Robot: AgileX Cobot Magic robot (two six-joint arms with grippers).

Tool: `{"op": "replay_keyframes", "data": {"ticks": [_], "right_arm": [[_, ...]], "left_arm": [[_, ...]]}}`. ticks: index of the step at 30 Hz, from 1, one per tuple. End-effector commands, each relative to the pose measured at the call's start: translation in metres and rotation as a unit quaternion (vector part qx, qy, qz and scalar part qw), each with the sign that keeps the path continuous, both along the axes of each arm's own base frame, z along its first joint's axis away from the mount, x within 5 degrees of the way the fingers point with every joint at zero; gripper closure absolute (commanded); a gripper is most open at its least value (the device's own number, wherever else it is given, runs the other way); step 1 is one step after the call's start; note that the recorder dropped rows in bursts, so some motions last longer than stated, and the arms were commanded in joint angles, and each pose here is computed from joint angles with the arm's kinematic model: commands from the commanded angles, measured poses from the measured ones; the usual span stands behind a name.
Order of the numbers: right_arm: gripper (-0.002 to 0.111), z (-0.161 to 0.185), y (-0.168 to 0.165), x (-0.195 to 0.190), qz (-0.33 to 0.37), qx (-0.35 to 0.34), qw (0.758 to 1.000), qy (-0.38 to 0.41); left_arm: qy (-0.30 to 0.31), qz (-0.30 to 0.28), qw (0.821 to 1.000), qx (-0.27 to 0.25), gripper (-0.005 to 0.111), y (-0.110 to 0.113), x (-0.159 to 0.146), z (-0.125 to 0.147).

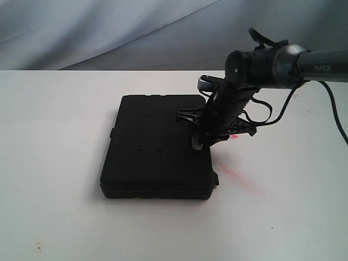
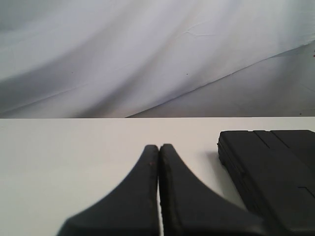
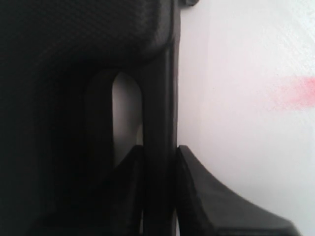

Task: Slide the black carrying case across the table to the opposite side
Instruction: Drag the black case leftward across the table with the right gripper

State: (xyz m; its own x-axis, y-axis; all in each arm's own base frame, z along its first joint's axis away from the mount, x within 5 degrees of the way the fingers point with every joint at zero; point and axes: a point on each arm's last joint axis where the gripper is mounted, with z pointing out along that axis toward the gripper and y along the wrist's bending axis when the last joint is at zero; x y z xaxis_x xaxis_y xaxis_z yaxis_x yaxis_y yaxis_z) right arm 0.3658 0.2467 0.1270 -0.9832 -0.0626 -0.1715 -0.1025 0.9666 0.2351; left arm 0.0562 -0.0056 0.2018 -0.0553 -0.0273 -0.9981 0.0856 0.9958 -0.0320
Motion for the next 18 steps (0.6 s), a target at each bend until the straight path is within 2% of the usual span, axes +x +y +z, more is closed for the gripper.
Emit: {"op": "replay_keyframes", "data": {"ticks": [1, 11, 13, 14, 16, 18], "right_arm": [[0.108, -0.0085, 0.0040, -0.0031, -0.008, 0.004, 1.000, 0.017], [0.107, -0.0089, 0.0032, -0.0048, -0.004, -0.001, 1.000, 0.026], [0.096, -0.0091, 0.0028, -0.0059, 0.002, -0.005, 1.000, 0.030], [0.084, -0.0082, 0.0028, -0.0059, 0.005, -0.004, 1.000, 0.029], [0.066, -0.0074, 0.0028, -0.0058, 0.004, -0.004, 1.000, 0.028], [0.055, -0.0074, 0.0028, -0.0058, -0.004, -0.003, 1.000, 0.030]], "left_arm": [[-0.004, -0.001, 1.000, -0.001, 0.107, 0.0000, -0.0001, -0.0005], [-0.004, -0.001, 1.000, -0.001, 0.107, 0.0000, -0.0001, -0.0005], [-0.004, -0.001, 1.000, -0.001, 0.107, 0.0000, -0.0001, -0.0005], [-0.004, -0.001, 1.000, -0.001, 0.107, 0.0000, -0.0001, -0.0005], [-0.004, -0.001, 1.000, -0.001, 0.107, 0.0000, -0.0001, -0.0005], [-0.004, -0.001, 1.000, -0.001, 0.107, 0.0000, -0.0001, -0.0005]]}}
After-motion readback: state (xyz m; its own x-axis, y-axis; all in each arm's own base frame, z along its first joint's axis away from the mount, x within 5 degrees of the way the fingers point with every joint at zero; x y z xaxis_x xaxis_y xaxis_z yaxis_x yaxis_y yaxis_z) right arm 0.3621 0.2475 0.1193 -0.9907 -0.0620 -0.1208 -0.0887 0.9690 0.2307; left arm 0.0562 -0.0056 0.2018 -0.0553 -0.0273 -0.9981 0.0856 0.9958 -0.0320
